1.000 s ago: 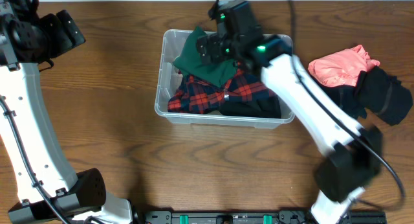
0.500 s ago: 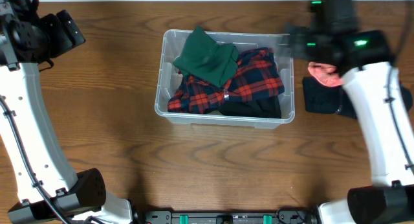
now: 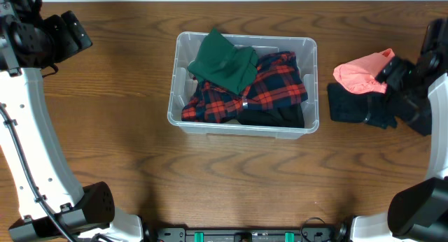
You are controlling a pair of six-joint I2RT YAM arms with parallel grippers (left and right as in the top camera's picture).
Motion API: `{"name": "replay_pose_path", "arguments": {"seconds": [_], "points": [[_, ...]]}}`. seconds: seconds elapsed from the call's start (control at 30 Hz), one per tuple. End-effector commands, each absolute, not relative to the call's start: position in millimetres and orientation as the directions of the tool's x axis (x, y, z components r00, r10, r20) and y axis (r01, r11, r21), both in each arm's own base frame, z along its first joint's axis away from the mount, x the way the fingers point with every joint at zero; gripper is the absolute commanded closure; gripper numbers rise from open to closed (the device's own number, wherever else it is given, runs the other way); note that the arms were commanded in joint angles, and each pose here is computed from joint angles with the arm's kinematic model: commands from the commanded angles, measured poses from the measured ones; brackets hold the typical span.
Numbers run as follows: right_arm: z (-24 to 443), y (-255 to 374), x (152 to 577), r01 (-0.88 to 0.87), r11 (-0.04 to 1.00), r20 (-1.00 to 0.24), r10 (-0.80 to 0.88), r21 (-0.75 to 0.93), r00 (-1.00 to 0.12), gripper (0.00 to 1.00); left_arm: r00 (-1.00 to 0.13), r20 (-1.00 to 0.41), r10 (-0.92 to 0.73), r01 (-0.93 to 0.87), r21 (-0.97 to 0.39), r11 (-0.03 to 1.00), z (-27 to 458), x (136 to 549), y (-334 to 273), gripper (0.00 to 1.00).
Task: Pack container
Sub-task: 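Move the right gripper back to the pile and grasp the black garment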
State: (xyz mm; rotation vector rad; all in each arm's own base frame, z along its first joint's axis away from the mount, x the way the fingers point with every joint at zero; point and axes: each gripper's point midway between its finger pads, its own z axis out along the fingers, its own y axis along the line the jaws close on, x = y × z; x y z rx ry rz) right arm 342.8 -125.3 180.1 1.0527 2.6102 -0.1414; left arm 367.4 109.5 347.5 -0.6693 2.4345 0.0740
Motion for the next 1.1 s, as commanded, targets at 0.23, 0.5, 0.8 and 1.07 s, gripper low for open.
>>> {"name": "replay_pose_path", "arguments": {"seconds": [0.23, 0.5, 0.8, 1.07], "points": [[138, -170, 318, 0.667, 0.707, -0.372, 0.569, -0.235, -0.734, 0.05, -0.688, -0.566, -0.454, -0.49, -0.1, 0.866, 345, 368, 112, 0.02], [114, -170, 348, 0.572, 0.791, -0.403, 0.461, -0.216, -0.79, 0.07, -0.688, -0.566, -0.454, -0.49, -0.1, 0.866, 345, 368, 112, 0.02], [89, -167, 361, 0.503, 0.838, -0.363, 0.41, -0.212, -0.837, 0.07, -0.688, -0.566, -0.454, -0.49, -0.1, 0.866, 345, 368, 112, 0.02], [57, -166, 364, 0.444, 0.859, -0.292, 0.369, -0.255, -0.882, 0.09, -0.688, -0.566, -0.454, -0.49, -0.1, 0.866, 345, 368, 112, 0.02]]}}
